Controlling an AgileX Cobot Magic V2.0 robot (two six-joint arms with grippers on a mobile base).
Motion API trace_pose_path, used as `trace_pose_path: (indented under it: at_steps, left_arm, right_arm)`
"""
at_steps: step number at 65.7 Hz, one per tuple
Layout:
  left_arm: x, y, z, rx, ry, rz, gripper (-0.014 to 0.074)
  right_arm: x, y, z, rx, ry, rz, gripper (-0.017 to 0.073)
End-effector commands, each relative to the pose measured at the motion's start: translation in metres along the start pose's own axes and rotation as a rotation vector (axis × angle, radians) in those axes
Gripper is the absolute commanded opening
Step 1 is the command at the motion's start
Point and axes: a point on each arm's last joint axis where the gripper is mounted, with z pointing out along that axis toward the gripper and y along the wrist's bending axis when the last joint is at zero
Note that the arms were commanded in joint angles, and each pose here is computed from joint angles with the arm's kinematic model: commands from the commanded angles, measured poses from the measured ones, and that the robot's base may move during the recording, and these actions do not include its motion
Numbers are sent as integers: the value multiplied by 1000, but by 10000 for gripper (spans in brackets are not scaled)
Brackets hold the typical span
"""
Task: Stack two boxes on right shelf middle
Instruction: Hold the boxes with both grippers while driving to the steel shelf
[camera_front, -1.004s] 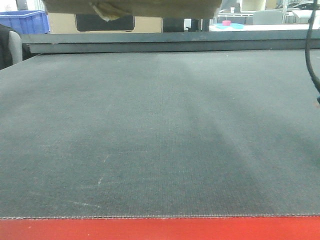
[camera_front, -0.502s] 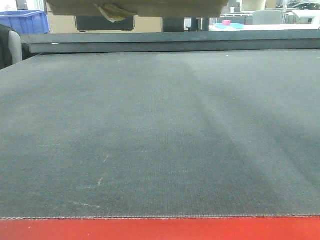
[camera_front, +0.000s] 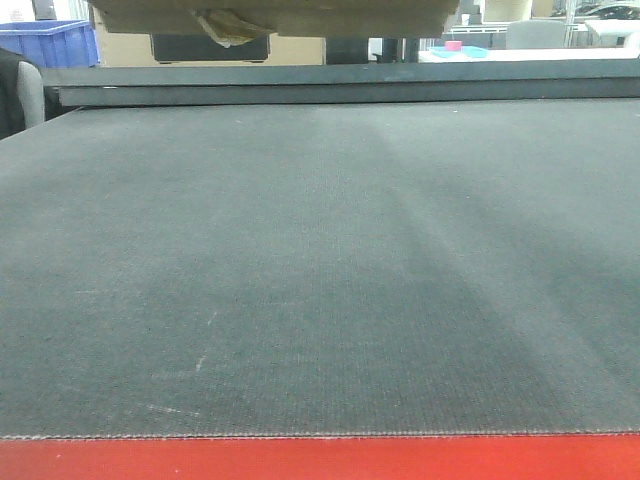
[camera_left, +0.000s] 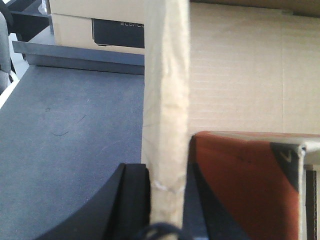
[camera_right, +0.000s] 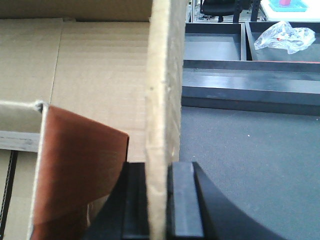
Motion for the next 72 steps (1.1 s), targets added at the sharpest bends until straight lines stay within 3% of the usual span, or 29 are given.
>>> trace_pose_path:
  at_steps: [1, 72]
  left_arm:
    - [-9, -2, -8, 34, -64, -11, -111]
    - [-9, -2, -8, 34, -64, -11, -111]
  right_arm:
    - [-13, 1, -9, -30, -92, -5, -153]
    - [-10, 1, -4, -31, -86, -7, -153]
